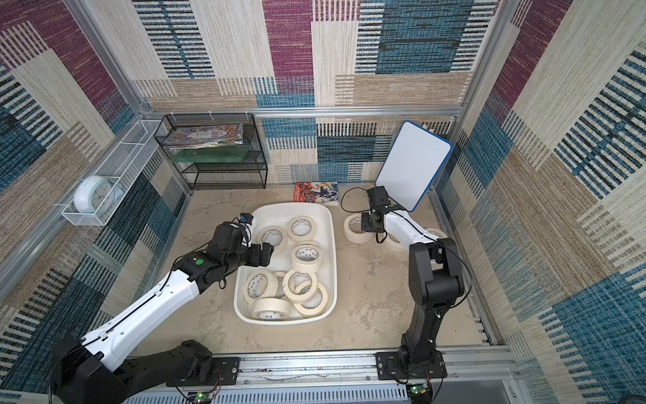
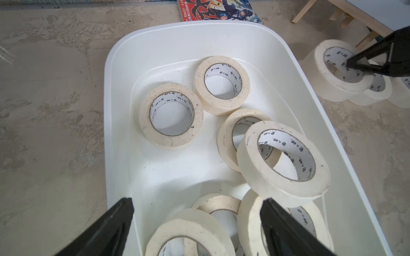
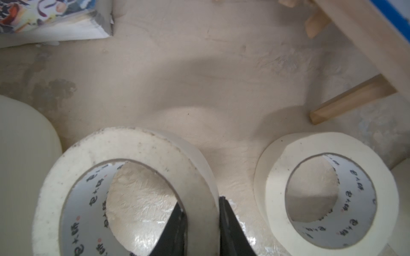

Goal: Take out the art tape in the storage box
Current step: Place the art tape at the center of the board.

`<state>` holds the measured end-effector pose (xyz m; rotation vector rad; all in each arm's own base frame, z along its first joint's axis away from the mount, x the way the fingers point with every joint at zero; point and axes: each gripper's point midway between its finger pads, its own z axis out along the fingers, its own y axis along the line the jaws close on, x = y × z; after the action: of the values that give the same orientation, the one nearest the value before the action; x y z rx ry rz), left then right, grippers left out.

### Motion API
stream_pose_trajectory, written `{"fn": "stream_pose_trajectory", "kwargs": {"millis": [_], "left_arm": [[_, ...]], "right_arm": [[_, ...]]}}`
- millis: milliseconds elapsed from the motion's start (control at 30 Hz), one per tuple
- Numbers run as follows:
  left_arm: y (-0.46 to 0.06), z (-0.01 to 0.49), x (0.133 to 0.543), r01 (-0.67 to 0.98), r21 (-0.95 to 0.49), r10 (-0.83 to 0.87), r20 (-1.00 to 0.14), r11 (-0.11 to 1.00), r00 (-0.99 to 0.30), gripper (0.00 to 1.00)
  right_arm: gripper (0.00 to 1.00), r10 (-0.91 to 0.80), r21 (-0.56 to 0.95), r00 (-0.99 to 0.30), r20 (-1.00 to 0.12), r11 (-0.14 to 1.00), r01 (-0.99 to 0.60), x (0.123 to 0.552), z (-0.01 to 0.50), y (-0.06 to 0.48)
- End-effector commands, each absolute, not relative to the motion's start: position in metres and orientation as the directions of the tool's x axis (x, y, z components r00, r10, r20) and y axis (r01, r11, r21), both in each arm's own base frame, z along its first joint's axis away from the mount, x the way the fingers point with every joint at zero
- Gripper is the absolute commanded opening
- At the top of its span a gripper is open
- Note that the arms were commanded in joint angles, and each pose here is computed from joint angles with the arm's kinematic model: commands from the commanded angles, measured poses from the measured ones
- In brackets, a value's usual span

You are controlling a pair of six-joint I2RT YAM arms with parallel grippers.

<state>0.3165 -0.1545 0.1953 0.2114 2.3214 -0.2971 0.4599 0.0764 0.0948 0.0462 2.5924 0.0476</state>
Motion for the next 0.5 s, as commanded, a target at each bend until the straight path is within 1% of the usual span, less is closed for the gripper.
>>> {"fn": "stream_pose_trajectory", "kwargs": {"millis": [0,233,433,467], "left_arm": [[-0.161,0.197,0.323,0.271,-0.149,0.077,-0.736,0.951,-0.673,0.95],[-0.169,0.181,0.327,0.282,-0.165,0.086,-0.706,0.945,-0.703,0.95],[-0.172,0.183,0.33,0.285,-0.17,0.084,-0.707,0.943,-0.702,0.95],[-0.172,0.183,0.33,0.285,-0.17,0.085,-0.707,0.943,-0.702,0.95]], "right_arm": [[0.0,0.064,0.05,-0.842,-0.536,0.998,0.044,0.473,0.089,0.063],[0.0,0.085,0.049,-0.874,-0.478,0.996,0.07,0.47,0.055,0.048],[0.0,0.08,0.04,-0.879,-0.47,0.997,0.07,0.462,0.046,0.046],[0.09,0.081,0.037,-0.877,-0.474,0.997,0.071,0.461,0.046,0.045]]}}
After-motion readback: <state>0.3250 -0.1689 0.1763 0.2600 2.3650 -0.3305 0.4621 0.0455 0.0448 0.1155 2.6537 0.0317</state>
